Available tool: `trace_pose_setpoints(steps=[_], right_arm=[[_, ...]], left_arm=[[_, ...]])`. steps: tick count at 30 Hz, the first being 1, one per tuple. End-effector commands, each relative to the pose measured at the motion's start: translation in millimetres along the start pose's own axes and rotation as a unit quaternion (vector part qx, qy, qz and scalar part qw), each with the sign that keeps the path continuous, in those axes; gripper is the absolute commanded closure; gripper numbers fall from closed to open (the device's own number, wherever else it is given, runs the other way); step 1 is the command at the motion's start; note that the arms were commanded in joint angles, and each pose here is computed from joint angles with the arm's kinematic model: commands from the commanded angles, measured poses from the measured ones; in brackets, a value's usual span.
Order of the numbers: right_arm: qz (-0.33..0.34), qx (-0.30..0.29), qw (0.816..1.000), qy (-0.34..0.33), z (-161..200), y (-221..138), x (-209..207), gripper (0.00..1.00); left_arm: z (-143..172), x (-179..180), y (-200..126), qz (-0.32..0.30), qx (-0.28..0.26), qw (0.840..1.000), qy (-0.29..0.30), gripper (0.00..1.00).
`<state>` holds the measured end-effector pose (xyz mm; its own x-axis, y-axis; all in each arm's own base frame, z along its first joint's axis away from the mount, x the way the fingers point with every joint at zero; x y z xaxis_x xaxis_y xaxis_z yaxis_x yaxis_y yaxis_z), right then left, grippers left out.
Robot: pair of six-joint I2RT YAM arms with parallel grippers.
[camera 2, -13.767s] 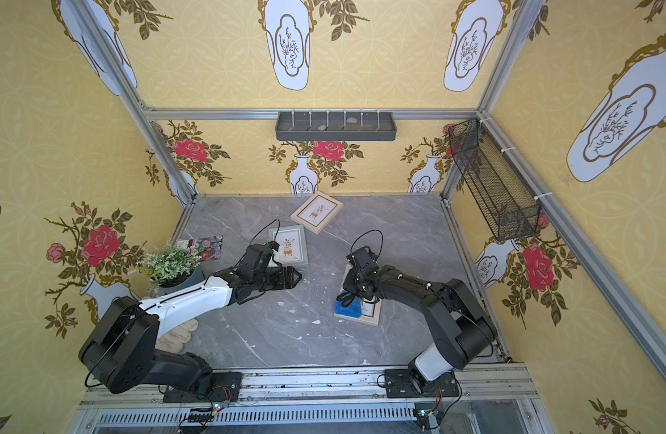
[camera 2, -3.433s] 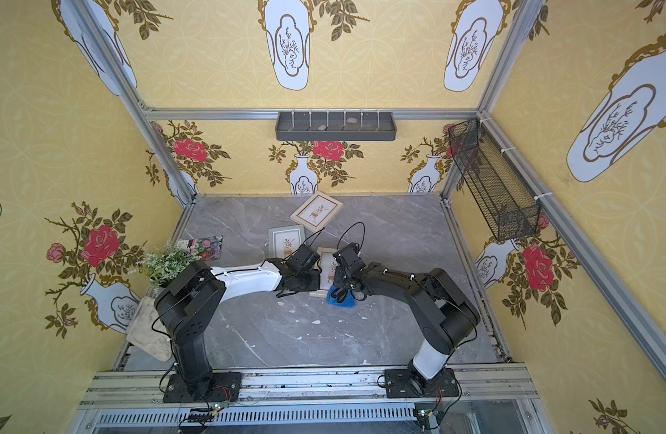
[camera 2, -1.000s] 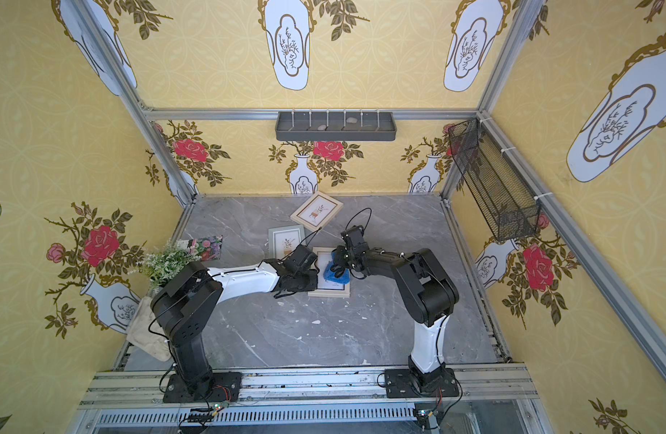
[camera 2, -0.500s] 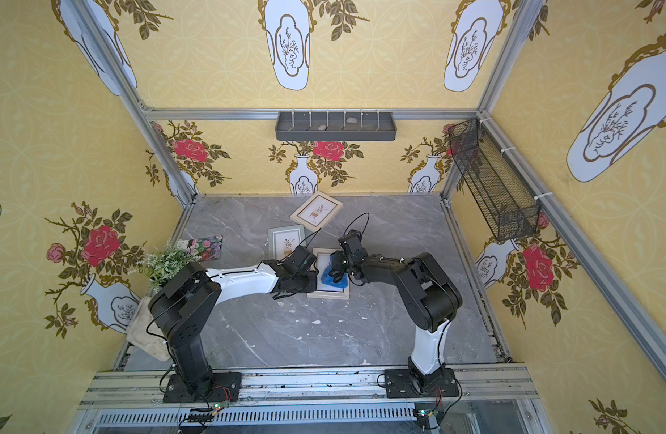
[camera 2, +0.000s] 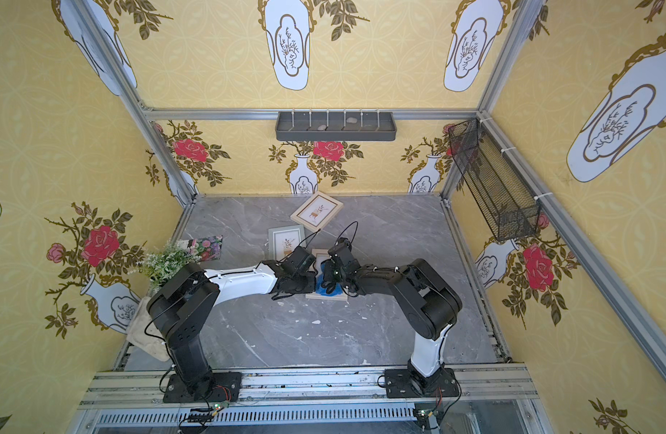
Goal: Wipe the picture frame with a cloth
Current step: Wipe the dirt from the picture frame.
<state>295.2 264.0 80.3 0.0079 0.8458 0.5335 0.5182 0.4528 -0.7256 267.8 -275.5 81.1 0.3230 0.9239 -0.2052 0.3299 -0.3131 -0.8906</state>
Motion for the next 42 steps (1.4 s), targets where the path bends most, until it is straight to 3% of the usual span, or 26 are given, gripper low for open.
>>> trace_pose_setpoints(steps=[1,8,18,27,36,42], right_arm=[[0.03,0.004,1.0,-0.006,-3.5,7.8,-8.3,1.0],[0.024,-0.012,1.0,-0.009,-33.0,27.0,-3.3,1.0],[0.038,0.026,0.999,-0.001,15.2,6.5,-12.3,1.0],[0.034,0.004,0.999,-0.004,-33.8,39.8,-8.7,1.0],[0.029,0.033,0.999,-0.016,18.3,1.5,-9.2,1.0],[0.014,0.014,1.0,-0.016,-4.3,9.3,-10.6,1.0]], left_arm=[[18.1,5.7,2.3,-0.007,0.046,0.999,0.004,0.98],[18.1,5.7,0.5,-0.007,0.045,0.999,0.003,0.98],[16.6,5.2,0.8,-0.007,0.043,0.999,0.004,0.98],[17.3,3.7,1.2,0.002,0.044,0.999,0.002,0.98],[13.6,2.2,-2.0,0.001,0.04,0.999,0.008,0.98],[14.2,1.7,-0.6,0.004,0.042,0.999,0.006,0.98]])
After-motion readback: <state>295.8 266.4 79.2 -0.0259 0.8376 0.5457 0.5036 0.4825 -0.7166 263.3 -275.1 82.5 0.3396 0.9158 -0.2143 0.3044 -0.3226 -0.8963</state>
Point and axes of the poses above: each gripper's point midway between its finger pads, its own y axis out along the fingers, its own x axis along the line the jaws close on, z = x × y, the point moved 7 cm from there along -y, back along the fingers, and after that the axes turned 13 degrees about y, right-handed, at the moved point
